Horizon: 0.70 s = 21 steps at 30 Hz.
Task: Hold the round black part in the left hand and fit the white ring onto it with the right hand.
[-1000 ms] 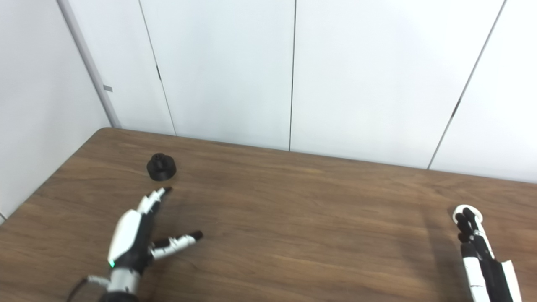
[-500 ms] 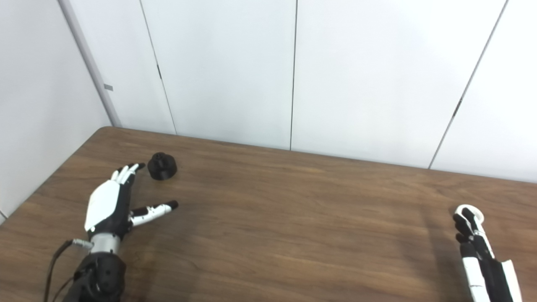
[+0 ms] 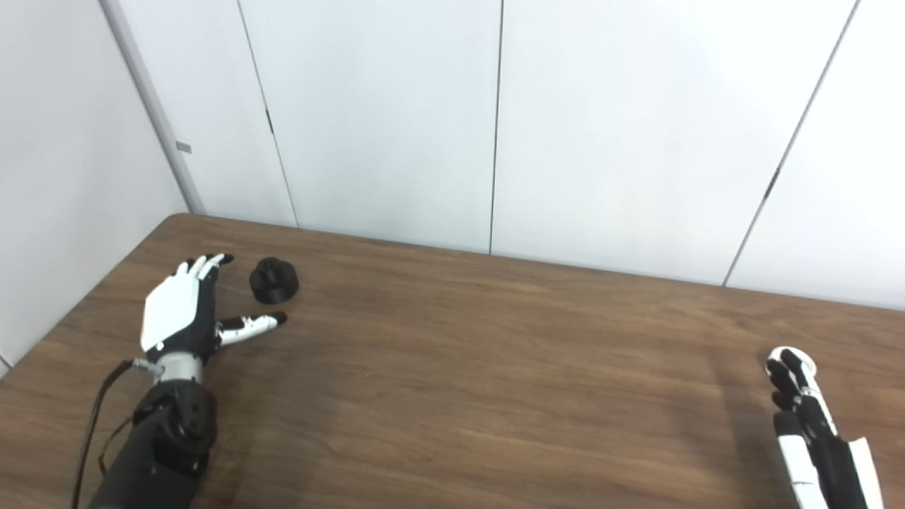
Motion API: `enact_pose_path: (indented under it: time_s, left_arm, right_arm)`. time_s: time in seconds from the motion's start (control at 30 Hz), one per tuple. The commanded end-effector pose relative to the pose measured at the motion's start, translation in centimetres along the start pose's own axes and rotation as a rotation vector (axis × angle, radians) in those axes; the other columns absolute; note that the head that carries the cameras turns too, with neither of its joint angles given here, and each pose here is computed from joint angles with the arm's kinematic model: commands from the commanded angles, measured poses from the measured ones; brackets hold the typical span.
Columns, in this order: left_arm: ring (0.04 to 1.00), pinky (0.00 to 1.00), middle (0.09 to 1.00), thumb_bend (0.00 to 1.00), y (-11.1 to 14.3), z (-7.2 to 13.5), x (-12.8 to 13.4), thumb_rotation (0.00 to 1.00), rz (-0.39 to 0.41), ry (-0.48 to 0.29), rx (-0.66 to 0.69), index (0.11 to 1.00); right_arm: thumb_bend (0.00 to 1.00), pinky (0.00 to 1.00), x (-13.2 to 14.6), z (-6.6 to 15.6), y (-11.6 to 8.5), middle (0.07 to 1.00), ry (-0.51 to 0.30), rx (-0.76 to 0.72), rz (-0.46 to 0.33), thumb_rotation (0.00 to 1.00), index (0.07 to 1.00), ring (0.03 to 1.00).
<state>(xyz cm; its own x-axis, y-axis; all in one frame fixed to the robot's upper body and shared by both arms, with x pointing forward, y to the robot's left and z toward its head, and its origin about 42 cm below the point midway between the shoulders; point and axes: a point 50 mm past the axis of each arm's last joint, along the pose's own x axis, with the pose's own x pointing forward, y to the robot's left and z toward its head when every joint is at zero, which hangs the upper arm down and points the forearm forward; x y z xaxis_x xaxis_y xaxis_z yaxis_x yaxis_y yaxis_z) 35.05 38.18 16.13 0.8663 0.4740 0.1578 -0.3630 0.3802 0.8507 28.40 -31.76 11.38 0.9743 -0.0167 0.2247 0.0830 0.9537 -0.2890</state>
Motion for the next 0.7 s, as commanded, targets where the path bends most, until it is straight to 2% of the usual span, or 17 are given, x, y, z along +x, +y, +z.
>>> enact_pose_path:
  time_s: [0.0,0.27,0.47,0.67]
  left_arm:
    - [0.997,1.00,0.952,0.89,2.3,1.6,2.8,0.39,0.072,-0.051,-0.009,0.876]
    - [0.995,1.00,0.948,0.90,2.0,2.7,5.6,0.40,-0.011,-0.009,-0.056,0.859]
    - [1.000,1.00,0.954,0.89,1.6,2.7,6.8,0.39,-0.055,0.022,-0.112,0.852]
    - [1.000,1.00,0.960,0.91,1.4,2.7,8.1,0.44,-0.118,0.035,-0.084,0.837]
  right_arm:
    - [0.60,0.91,-3.8,-3.9,1.4,0.923,0.152,0.025,0.011,0.96,0.941,0.930]
    - [0.62,0.88,-4.0,-4.0,1.5,0.911,0.156,-0.006,0.003,0.95,0.930,0.918]
    - [0.62,0.86,-4.1,-3.8,1.6,0.905,0.167,-0.013,0.003,0.94,0.926,0.912]
    - [0.62,0.85,-4.1,-3.8,1.6,0.904,0.163,-0.024,0.006,0.94,0.924,0.912]
